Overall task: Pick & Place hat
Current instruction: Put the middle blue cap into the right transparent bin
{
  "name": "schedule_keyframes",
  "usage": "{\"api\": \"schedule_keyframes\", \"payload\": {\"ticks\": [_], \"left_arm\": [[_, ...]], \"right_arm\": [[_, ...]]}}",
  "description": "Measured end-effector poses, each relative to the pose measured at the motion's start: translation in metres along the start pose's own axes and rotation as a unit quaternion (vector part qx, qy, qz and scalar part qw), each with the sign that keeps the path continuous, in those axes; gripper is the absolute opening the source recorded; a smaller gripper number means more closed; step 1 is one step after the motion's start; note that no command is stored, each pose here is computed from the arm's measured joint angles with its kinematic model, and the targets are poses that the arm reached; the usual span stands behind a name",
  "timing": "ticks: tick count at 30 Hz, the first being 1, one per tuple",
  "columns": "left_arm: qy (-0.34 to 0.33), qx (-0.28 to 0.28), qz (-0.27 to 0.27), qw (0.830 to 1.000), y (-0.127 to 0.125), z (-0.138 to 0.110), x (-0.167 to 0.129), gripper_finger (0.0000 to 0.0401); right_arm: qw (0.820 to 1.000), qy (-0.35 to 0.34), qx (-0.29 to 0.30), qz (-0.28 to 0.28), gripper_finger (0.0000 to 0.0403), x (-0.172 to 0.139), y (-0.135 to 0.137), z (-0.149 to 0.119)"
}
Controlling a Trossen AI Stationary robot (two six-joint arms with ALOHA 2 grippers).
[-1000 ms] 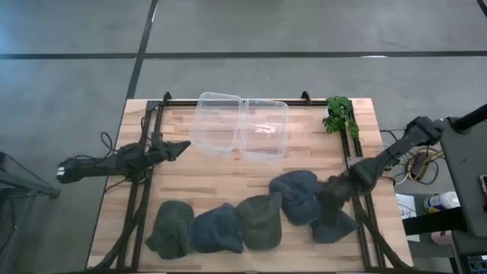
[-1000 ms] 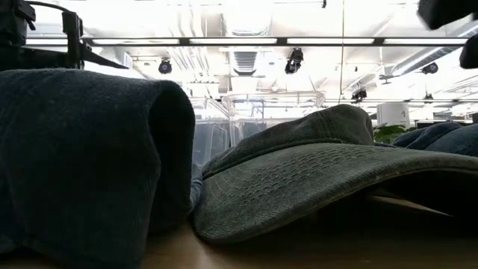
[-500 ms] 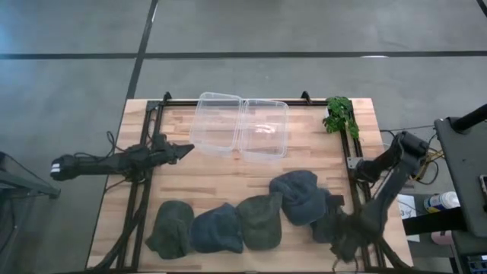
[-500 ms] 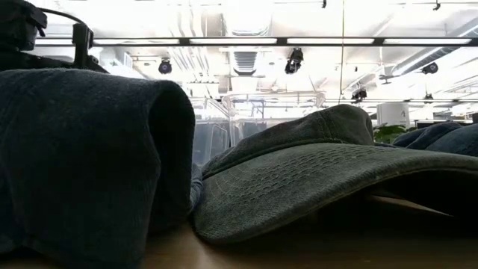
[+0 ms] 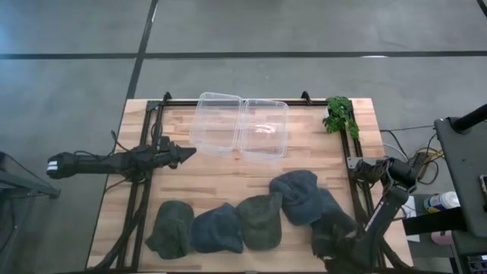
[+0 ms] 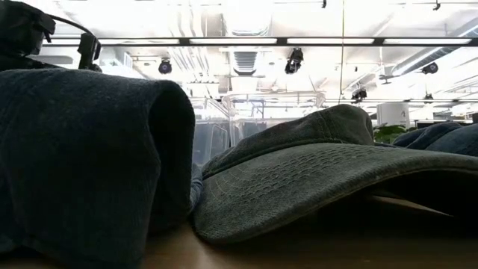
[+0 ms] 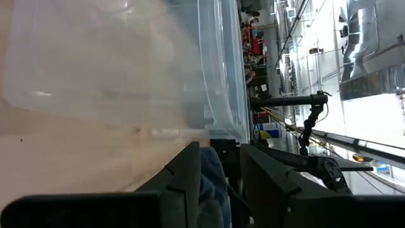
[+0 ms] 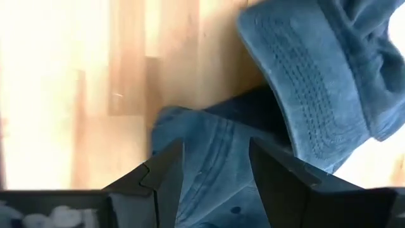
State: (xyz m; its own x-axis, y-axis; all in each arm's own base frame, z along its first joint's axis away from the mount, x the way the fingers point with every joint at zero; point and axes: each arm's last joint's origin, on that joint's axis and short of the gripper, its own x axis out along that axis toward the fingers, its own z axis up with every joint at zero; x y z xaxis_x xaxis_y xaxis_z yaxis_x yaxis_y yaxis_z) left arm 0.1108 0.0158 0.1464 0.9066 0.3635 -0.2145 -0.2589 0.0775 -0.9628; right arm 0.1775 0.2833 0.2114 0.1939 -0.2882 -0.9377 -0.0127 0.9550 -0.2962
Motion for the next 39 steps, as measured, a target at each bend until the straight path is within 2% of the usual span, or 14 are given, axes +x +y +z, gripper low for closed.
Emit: {"api": "schedule_keyframes", "payload": {"ticks": [6,14,21,28,39], "left_arm": [[0.003,-0.002,-0.003,1.000,-0.002,0.000,0.000,0.0106],[0.002,-0.015,-0.003,1.000,-0.003,0.000,0.000,0.0106],[0.003,-0.028,-0.005,1.000,-0.004,0.000,0.000,0.0106],[0.003,-0.058,-0.007,0.998,-0.004,0.000,-0.001,0.0106],[0.003,-0.067,-0.010,0.998,-0.005,0.001,-0.001,0.0106]], "right_arm": [[0.999,-0.051,0.001,-0.011,0.0174,-0.019,-0.001,0.005],[0.998,-0.047,-0.027,-0.043,0.0177,-0.004,-0.006,0.003],[0.992,-0.075,-0.039,-0.094,0.0224,0.011,-0.017,0.011],[0.992,-0.040,-0.019,-0.115,0.0268,0.032,-0.026,0.007],[0.986,-0.053,-0.079,-0.136,0.0256,0.043,-0.027,0.002]]}}
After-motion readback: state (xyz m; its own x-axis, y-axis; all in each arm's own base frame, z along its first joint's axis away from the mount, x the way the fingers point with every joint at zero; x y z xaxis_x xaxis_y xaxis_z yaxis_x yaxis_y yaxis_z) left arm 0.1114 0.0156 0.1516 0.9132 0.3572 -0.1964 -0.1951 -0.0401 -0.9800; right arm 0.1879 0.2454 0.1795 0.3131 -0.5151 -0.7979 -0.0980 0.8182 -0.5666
